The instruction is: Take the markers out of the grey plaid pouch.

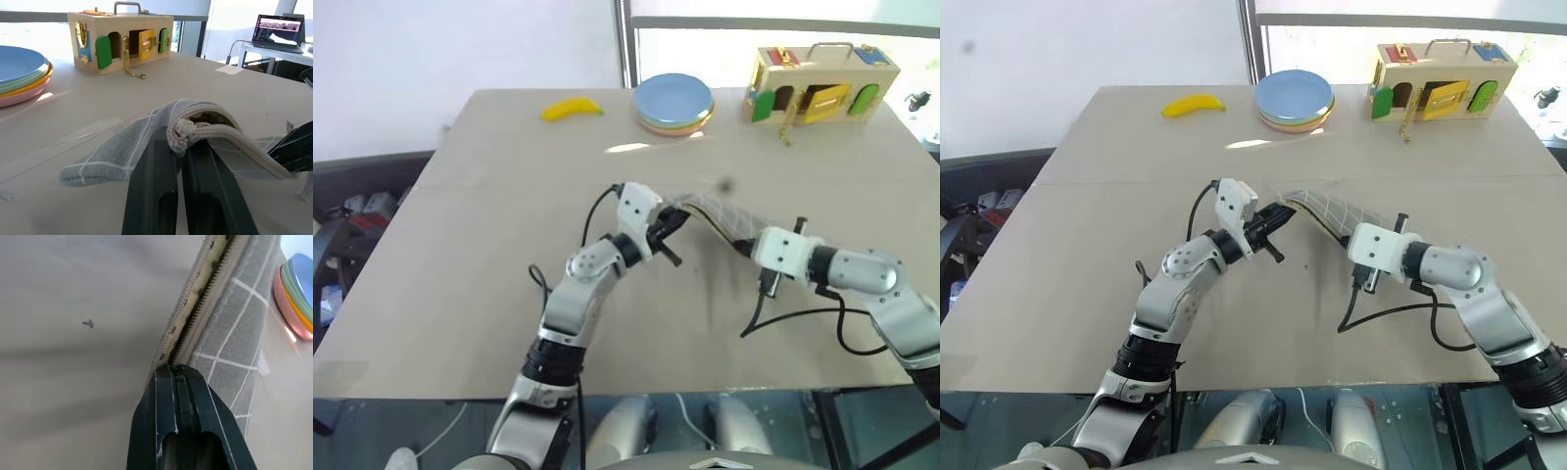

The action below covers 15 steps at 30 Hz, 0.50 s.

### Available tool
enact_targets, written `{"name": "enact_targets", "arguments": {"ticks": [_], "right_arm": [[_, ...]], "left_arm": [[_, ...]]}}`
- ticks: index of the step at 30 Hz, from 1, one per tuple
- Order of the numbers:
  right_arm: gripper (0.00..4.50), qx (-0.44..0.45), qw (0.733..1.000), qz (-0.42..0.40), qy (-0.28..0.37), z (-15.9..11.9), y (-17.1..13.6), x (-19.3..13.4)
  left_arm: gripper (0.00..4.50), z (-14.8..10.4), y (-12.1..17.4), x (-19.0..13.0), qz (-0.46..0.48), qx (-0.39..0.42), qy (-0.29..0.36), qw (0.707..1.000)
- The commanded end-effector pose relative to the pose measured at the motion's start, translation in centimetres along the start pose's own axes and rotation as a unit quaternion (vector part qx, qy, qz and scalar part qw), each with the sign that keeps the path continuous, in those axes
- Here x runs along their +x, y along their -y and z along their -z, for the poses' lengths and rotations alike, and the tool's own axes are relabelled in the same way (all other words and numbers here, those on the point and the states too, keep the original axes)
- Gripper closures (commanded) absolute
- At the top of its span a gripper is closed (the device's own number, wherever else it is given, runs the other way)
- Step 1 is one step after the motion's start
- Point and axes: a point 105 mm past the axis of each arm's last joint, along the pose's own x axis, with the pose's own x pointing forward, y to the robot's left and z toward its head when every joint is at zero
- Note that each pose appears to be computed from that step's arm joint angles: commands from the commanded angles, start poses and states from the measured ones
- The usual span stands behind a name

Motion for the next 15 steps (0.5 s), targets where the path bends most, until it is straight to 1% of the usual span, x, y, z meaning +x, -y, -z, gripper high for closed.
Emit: {"name": "enact_targets", "arguments": {"ticks": [1,7,10,15], "right_arm": [[4.45,-0.072,0.997,0.001,0.018,-1.6,0.6,0.3],[4.45,-0.163,0.986,0.003,0.023,-2.6,1.1,0.9],[4.45,-0.179,0.984,0.002,0.022,-2.7,1.0,1.3],[4.45,-0.181,0.983,-0.012,0.009,-2.3,0.7,1.8]], "left_arm": [[4.50,-1.6,0.6,0.4,0.013,0.013,0.026,0.999],[4.50,-1.5,0.8,0.5,0.016,0.011,0.025,0.999],[4.50,-1.5,0.8,0.5,0.015,0.010,0.026,1.000],[4.50,-1.6,0.9,0.6,0.017,0.006,0.027,0.999]]}}
